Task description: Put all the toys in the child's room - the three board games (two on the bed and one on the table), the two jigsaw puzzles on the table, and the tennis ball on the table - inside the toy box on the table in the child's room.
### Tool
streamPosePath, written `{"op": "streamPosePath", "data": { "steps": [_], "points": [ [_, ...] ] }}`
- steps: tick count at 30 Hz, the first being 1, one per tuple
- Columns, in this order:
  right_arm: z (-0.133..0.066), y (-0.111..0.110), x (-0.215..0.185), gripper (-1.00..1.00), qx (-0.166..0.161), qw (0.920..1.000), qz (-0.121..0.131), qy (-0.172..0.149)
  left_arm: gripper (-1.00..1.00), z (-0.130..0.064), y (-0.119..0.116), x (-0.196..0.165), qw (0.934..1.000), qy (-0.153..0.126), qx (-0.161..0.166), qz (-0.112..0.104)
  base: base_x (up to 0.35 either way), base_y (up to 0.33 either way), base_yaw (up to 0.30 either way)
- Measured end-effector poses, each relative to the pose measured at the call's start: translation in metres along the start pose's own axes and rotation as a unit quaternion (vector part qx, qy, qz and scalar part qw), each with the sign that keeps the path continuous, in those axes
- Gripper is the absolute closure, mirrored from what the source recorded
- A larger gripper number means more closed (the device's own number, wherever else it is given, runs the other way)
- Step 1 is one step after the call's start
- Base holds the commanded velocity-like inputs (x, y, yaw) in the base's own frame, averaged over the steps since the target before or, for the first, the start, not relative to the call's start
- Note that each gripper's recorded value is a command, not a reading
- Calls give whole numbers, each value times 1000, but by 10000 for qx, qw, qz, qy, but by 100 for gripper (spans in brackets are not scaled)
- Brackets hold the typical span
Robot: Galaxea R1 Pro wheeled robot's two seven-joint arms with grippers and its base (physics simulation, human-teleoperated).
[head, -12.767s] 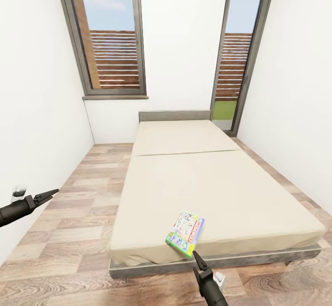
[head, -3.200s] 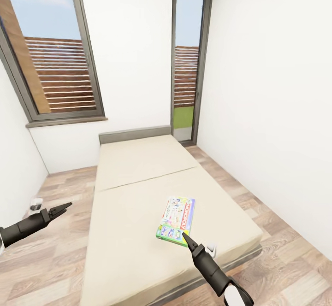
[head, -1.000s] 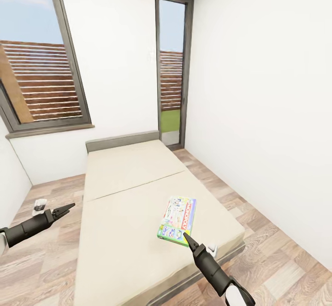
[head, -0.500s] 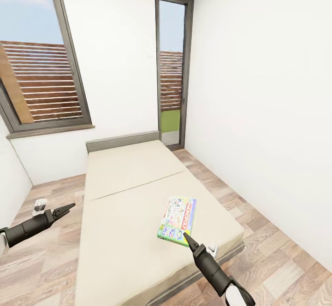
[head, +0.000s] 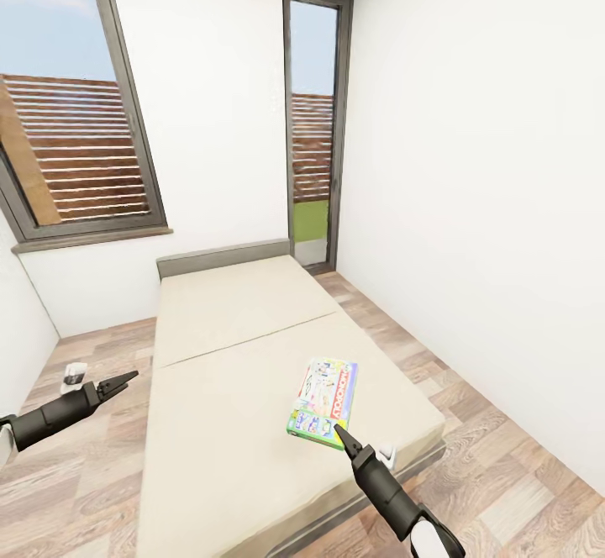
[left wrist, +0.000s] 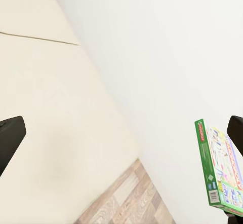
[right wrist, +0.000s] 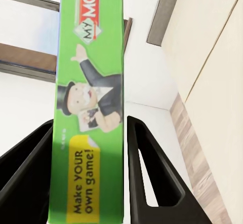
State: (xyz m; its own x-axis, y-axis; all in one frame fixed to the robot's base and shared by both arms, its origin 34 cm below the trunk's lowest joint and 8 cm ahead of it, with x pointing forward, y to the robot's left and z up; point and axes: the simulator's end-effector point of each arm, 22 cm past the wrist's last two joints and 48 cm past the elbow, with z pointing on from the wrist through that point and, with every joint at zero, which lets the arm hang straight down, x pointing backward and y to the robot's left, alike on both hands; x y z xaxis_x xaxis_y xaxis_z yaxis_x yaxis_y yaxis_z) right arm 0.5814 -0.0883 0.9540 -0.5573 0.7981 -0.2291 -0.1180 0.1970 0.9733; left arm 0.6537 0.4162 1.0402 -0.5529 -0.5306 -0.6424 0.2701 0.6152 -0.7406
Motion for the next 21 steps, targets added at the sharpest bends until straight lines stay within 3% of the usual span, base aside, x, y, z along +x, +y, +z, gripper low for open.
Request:
{"op": "streamPosePath", "data": {
  "steps": [8, 21],
  "points": [
    [0, 0, 0, 100, 1, 10000, 0, -1, -100, 1, -1, 1, 10000, 2, 19, -13, 0, 0, -34],
    [0, 6, -2, 100, -47, 10000, -33, -23, -100, 0, -9, -5, 9999, -61, 100, 27, 0, 0, -196]
  ]
}}
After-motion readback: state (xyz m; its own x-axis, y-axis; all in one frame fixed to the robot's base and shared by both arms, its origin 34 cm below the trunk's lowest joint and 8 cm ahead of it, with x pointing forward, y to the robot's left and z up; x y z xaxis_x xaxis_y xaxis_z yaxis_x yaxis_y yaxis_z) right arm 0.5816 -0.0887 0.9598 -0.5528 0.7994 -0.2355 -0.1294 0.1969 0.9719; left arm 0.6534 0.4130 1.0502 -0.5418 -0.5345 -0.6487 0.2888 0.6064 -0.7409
